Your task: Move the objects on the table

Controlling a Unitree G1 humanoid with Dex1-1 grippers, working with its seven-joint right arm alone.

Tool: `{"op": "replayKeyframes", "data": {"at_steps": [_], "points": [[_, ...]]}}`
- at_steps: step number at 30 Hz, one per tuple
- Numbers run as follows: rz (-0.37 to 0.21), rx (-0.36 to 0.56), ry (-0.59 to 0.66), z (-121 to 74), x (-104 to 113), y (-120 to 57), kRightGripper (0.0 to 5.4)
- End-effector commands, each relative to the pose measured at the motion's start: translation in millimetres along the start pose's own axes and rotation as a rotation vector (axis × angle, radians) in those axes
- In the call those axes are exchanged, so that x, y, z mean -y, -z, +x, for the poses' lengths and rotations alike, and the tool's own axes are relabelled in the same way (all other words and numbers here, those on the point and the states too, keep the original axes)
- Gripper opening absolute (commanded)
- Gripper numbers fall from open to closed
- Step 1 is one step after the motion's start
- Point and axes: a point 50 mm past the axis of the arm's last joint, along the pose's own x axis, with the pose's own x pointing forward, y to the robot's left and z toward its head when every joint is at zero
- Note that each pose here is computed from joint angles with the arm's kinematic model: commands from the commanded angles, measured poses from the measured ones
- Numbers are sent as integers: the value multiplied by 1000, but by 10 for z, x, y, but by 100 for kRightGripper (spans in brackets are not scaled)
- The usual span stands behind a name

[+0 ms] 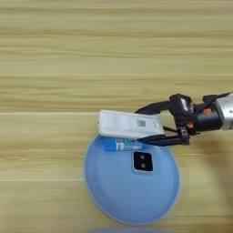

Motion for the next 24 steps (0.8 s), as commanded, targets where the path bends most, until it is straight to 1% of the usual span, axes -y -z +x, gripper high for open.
{"op": "replayKeyframes", "data": {"at_steps": [1,7,15,19,21,24], "points": [[-121,-4,36,-130,37,-223,291],[-88,-17,11,-120,-75,-164,291],[-20,-49,13,-87,-146,-6,291],[26,-73,-2,-119,-202,79,291],[49,-99,-11,-152,-231,144,291],[64,-121,-31,-174,-271,192,291]]}}
